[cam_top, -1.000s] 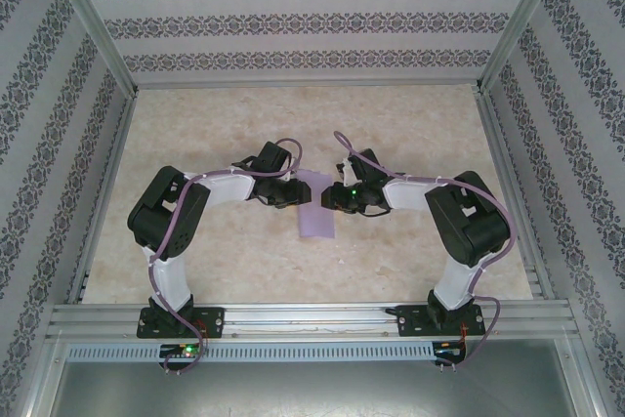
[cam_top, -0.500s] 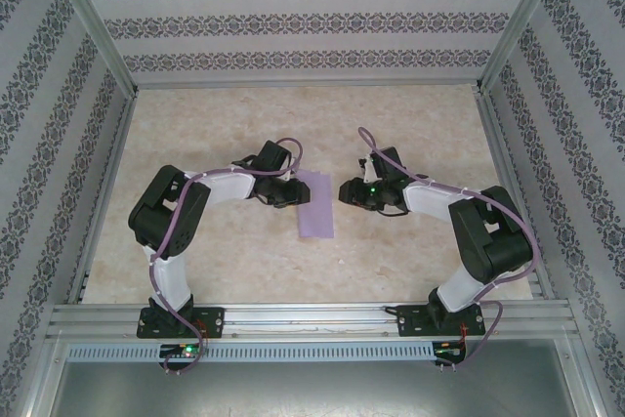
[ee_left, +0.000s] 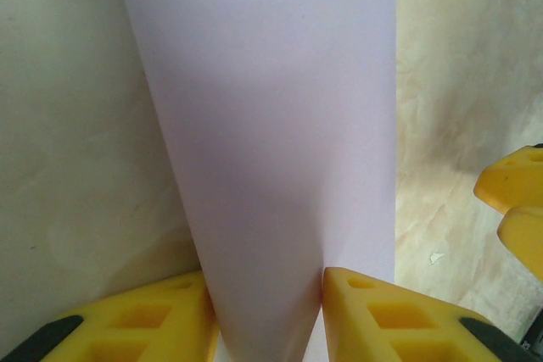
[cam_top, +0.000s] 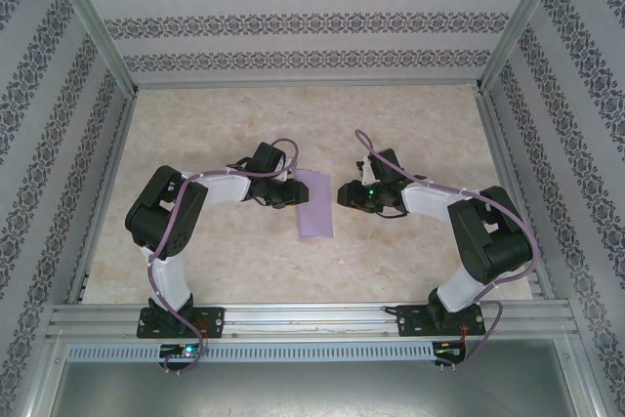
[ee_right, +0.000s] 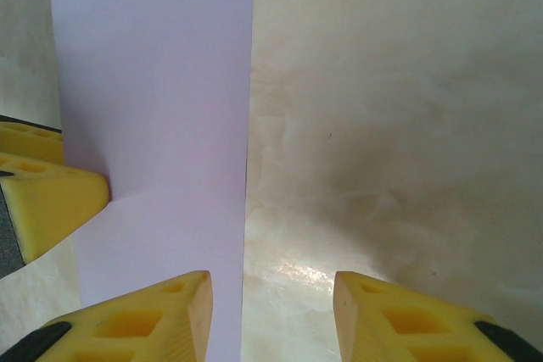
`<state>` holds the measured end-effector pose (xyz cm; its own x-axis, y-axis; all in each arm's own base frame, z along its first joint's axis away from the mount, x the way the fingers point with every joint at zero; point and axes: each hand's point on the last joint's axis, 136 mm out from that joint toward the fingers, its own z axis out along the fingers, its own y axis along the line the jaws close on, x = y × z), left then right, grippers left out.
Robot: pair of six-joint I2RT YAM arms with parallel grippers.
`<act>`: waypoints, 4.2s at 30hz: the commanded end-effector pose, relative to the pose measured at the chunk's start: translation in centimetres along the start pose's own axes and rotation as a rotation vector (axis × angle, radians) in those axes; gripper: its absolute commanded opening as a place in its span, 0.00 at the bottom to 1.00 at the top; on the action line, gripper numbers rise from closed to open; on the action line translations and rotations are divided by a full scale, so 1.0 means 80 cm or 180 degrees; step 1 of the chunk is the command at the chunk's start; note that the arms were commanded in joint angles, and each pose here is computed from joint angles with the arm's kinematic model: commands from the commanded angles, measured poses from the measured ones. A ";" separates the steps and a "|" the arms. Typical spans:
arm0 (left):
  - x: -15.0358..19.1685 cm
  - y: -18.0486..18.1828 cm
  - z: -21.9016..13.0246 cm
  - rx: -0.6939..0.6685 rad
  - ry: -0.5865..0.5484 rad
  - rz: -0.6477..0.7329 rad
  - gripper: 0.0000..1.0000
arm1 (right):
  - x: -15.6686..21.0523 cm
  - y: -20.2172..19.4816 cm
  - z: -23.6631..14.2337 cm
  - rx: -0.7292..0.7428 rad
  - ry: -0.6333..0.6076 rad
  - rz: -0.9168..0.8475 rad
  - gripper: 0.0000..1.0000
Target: Fold a paper plane with a square sheet of paper (fold left side to right side)
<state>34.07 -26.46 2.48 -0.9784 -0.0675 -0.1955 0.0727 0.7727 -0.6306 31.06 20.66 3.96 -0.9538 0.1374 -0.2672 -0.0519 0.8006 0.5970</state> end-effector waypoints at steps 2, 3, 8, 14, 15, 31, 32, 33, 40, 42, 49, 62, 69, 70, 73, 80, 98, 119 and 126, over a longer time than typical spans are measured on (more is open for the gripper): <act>0.031 0.072 0.015 -0.0557 0.0143 -0.0144 0.39 | 0.005 0.009 0.006 -0.0025 0.0058 -0.0111 0.42; 0.030 0.072 0.014 -0.0549 0.0131 -0.0142 0.40 | 0.005 0.010 0.006 -0.0029 0.0064 -0.0112 0.42; 0.026 0.062 0.011 -0.0454 0.0096 -0.0151 0.41 | 0.007 0.014 0.013 -0.0053 0.0096 -0.0129 0.42; 0.026 0.061 0.003 -0.0519 0.0094 -0.0127 0.41 | 0.009 0.014 0.020 -0.0047 0.0127 -0.0121 0.42; 0.025 0.061 0.001 -0.0539 0.0090 -0.0124 0.41 | 0.009 0.013 0.020 -0.0046 0.0128 -0.0120 0.42; 0.016 0.059 -0.012 -0.0667 0.0078 -0.0113 0.40 | 0.009 0.012 0.020 -0.0045 0.0116 -0.0125 0.42; 0.016 0.058 -0.013 -0.0682 0.0080 -0.0101 0.40 | 0.009 0.011 0.020 -0.0044 0.0109 -0.0128 0.42; 0.014 0.056 -0.014 -0.0692 0.0075 -0.0087 0.40 | 0.009 0.011 0.020 -0.0039 0.0107 -0.0127 0.42; 0.009 0.046 -0.019 -0.0760 0.0076 -0.0018 0.40 | 0.009 0.012 0.022 -0.0091 0.0100 -0.0119 0.42; 0.008 0.045 -0.021 -0.0792 0.0064 -0.0001 0.40 | 0.009 0.013 0.022 -0.0104 0.0093 -0.0121 0.42; 0.006 0.046 -0.025 -0.0857 0.0046 0.0016 0.41 | 0.012 0.012 0.023 -0.0120 0.0107 -0.0118 0.42; 0.015 0.063 -0.018 -0.0991 0.0158 0.0031 0.40 | 0.011 0.013 0.023 -0.0128 0.0110 -0.0104 0.42; 0.021 0.074 -0.011 -0.1068 0.0227 0.0026 0.40 | 0.010 0.013 0.023 -0.0125 0.0114 -0.0103 0.42; 0.021 0.075 -0.010 -0.1069 0.0235 0.0021 0.40 | 0.011 0.013 0.024 -0.0119 0.0123 -0.0096 0.42; 0.024 0.080 -0.006 -0.1093 0.0274 0.0016 0.40 | 0.011 0.013 0.024 -0.0121 0.0119 -0.0096 0.42; 0.030 0.091 0.000 -0.1175 0.0361 0.0028 0.39 | 0.010 0.013 0.025 -0.0118 0.0125 -0.0101 0.42; 0.048 0.105 0.017 -0.1273 0.0605 0.0081 0.39 | 0.011 0.012 0.026 -0.0108 0.0130 -0.0084 0.42; 0.054 0.118 0.029 -0.1443 0.0715 0.0114 0.39 | 0.009 0.019 0.021 -0.0164 0.0108 -0.0077 0.42; 0.054 0.122 0.027 -0.1513 0.0717 0.0132 0.39 | 0.010 0.020 0.021 -0.0169 0.0107 -0.0083 0.42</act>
<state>34.24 -24.55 1.21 -0.9891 0.0307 -0.1437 0.0896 0.9012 -0.4241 30.79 22.28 2.61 -0.9627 0.1020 -0.2505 -0.0750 0.7892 0.6095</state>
